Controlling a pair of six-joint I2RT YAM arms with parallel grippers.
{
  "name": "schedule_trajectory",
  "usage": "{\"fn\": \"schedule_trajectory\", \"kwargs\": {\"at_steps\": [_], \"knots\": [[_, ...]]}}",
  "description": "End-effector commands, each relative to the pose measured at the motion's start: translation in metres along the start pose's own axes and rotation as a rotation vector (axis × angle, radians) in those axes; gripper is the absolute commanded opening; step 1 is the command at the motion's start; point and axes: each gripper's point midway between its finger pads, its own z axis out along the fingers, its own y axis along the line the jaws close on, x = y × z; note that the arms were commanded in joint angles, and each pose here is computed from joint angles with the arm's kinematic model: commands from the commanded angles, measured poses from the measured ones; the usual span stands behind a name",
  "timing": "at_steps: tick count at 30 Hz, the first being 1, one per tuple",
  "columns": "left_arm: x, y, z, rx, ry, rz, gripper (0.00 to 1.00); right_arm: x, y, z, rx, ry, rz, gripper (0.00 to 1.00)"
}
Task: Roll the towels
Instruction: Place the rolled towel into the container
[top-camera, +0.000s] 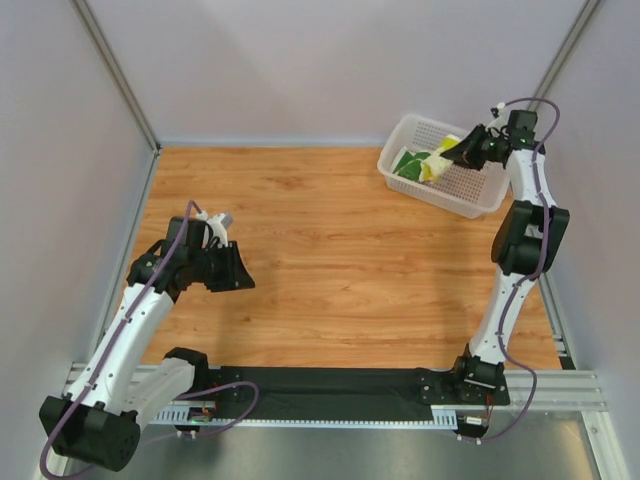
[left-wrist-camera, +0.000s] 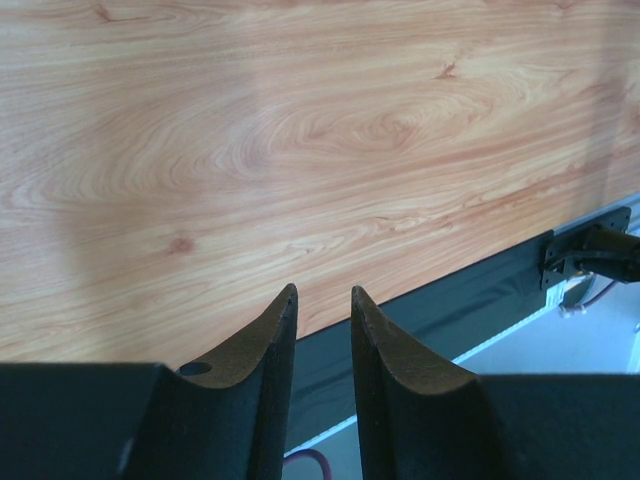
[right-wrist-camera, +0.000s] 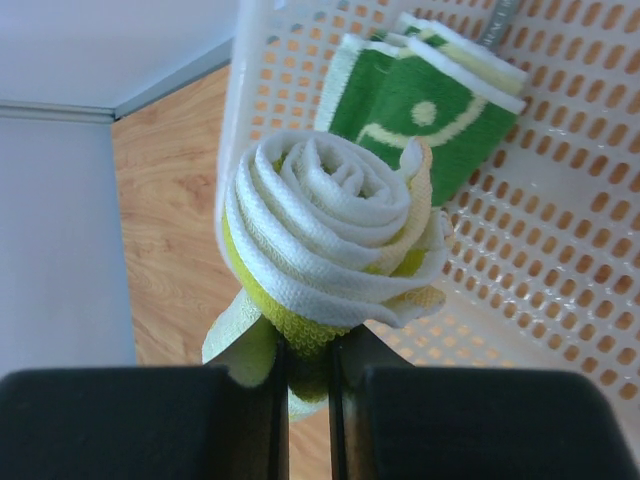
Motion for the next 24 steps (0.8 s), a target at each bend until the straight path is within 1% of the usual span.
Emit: {"fn": "schedule_trajectory", "kwargs": {"at_steps": [1,4,10,12,13,19,24], "knots": [[-0.001,-0.002,0.001,0.017,0.001,0.020,0.34,-0.001,-0.013,0.009,-0.015,0.034,-0.011,0.00],[-0.001,-0.001,0.002,0.012,0.007,0.017,0.34,0.008,-0.043,0.019,0.020,0.066,0.049,0.00],[0.001,0.001,0.005,0.008,0.026,0.008,0.34,0.013,-0.063,0.042,-0.011,0.077,0.077,0.00],[0.001,0.001,0.006,0.007,0.029,0.007,0.34,0.014,-0.071,0.047,0.011,0.082,0.071,0.00],[0.001,0.002,0.006,0.002,0.030,0.004,0.34,0.021,-0.089,0.050,0.072,0.098,0.062,0.00],[0.000,0.003,0.006,-0.004,0.027,0.005,0.34,0.036,-0.115,0.056,0.147,0.130,0.075,0.00],[0.001,0.003,0.006,-0.005,0.031,0.002,0.34,0.046,-0.120,0.068,0.170,0.154,0.076,0.00]]}}
